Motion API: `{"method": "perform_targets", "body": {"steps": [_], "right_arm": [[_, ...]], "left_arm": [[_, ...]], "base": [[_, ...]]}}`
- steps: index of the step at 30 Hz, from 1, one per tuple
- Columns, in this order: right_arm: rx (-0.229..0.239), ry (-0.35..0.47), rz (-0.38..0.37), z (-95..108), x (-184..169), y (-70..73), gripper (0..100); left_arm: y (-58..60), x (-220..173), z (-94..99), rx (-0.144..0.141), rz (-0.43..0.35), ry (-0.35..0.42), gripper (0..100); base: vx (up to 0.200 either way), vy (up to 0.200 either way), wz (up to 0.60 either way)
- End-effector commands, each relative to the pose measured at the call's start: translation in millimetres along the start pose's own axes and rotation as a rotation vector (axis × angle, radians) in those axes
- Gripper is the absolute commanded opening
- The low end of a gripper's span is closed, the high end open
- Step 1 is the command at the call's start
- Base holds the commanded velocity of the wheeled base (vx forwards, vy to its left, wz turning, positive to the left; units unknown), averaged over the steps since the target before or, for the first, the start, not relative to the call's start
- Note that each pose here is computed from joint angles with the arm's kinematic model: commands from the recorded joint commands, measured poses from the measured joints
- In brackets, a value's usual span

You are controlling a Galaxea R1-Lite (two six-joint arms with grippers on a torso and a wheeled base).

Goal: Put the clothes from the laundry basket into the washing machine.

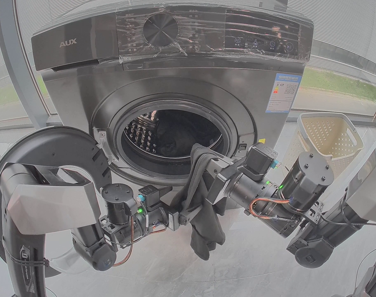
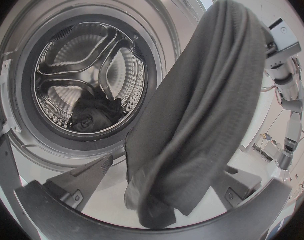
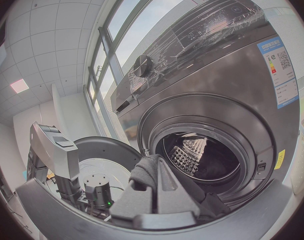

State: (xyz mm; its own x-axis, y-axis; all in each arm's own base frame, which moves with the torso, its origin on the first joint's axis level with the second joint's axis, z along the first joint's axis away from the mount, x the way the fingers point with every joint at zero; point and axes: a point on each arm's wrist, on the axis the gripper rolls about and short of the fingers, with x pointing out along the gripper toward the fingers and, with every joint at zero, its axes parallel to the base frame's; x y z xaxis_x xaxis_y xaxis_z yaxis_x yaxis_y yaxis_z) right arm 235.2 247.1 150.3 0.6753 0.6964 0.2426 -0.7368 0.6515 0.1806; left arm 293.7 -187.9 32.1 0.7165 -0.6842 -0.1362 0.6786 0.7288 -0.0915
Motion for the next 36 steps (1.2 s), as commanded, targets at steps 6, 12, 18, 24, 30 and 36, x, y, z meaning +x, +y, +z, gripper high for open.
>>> {"method": "perform_targets", "body": {"steps": [6, 12, 18, 24, 30, 36], "right_arm": [[0.005, 0.010, 0.019, -1, -3, 7.9, 0], [0.010, 0.009, 0.027, -1, -3, 10.6, 0], [0.010, 0.017, 0.027, -2, -6, 11.3, 0], [0.002, 0.040, 0.001, -5, -11, 3.8, 0], [-0.009, 0.122, -0.045, -15, -29, -8.9, 0], [-0.018, 0.230, -0.128, -35, -45, -31.3, 0]], "left_arm": [[7.7, 22, -17.8, -0.003, 0.004, 0.003, 100], [13.3, 35, -24.3, -0.003, 0.009, -0.011, 100], [28.7, 46, -31.7, 0.000, 0.073, -0.028, 0], [40.9, 44, -23.9, -0.006, 0.120, -0.058, 0], [40.5, 35, -3.2, 0.000, 0.129, -0.098, 0], [27.5, 18, 25.6, 0.008, 0.114, -0.145, 0]], "base": [[0.000, 0.000, 0.00], [0.000, 0.000, 0.00], [0.000, 0.000, 0.00], [0.000, 0.000, 0.00], [0.000, 0.000, 0.00], [0.000, 0.000, 0.00]]}}
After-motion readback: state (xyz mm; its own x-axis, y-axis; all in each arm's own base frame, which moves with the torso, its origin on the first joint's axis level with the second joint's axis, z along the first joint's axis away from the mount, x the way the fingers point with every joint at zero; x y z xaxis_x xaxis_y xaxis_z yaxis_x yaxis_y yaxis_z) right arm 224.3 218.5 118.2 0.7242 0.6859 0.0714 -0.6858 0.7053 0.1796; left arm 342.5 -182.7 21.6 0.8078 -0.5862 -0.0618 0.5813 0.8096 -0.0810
